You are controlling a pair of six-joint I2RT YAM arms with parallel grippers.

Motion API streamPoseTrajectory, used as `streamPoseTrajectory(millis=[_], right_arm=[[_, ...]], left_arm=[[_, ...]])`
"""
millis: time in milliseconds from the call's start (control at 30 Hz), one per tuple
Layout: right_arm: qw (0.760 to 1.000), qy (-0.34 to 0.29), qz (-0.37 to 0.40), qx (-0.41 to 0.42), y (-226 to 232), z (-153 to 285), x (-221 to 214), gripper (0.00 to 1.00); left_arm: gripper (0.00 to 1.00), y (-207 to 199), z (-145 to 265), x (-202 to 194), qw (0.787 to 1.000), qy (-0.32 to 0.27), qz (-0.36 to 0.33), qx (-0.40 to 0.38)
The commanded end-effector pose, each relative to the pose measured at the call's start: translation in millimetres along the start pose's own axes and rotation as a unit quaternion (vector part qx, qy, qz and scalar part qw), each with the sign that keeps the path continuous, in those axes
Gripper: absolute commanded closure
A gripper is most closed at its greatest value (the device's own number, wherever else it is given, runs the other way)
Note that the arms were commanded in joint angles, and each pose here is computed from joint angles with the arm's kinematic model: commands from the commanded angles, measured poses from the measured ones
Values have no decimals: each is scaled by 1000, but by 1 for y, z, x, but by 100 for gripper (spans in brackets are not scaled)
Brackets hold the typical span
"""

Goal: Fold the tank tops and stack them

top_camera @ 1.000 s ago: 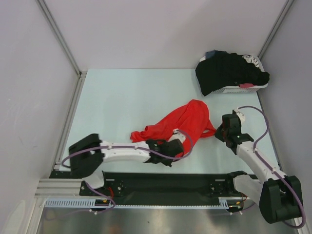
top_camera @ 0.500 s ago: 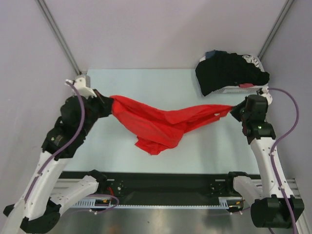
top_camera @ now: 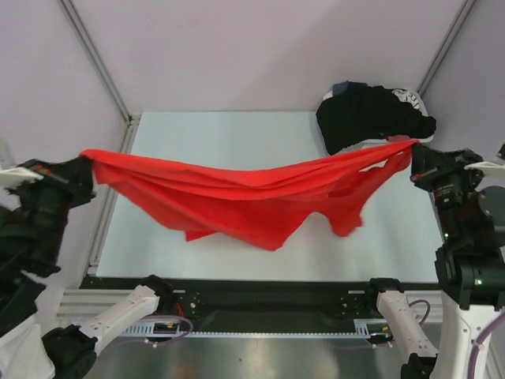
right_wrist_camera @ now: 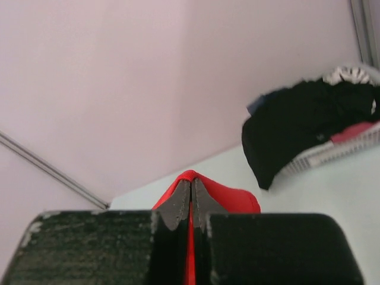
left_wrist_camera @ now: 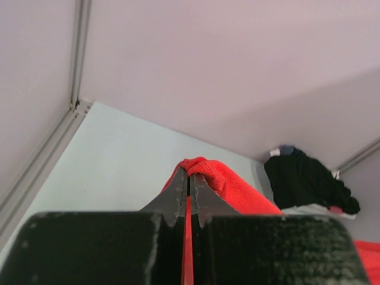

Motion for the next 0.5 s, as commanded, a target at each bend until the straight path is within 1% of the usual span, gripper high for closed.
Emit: streamPoseTrajectory(millis=[0,33,67,100,133,167,233,333,367,433,467], right_arm=[[999,-34,26,21,19,10,27,100],[999,-35,28,26,24,5,32,100],[997,-47,32,53,36,12,44,100],[996,-52,32,64,43,13,51,100],[996,-49,33,69,46,12,54,100],[993,-58,36,94,56,21,63,100],[991,-65,36,109,62,29,68,100],[987,-80,45,133,68,54,72,100],[985,-90,47,141,68,67,73,100],[984,-93,51,146,68,79,72,100],[984,-92,52,146,67,83,71,100]], left_arm=[[100,13,10,19,998,-23,-27,52],[100,14,11,23,997,-27,-28,61],[100,16,19,35,997,-43,-17,60],[100,15,17,37,997,-36,-23,66],[100,16,21,42,997,-42,-17,66],[100,20,31,50,996,-59,-5,63],[100,24,39,53,996,-70,3,57],[100,32,53,49,996,-78,14,43],[99,34,58,43,997,-73,16,34],[100,34,57,35,997,-64,16,27],[100,32,52,25,999,-45,9,21]])
Point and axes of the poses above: each gripper's point midway between its finger pads, its own z axis back along the fingers, its own y axis along the line the jaws close on, x = y × z, the point moved 10 cm from there along z, back along the fingers, and after that the axes turned 6 degrees about -z, right-handed, at the moved point
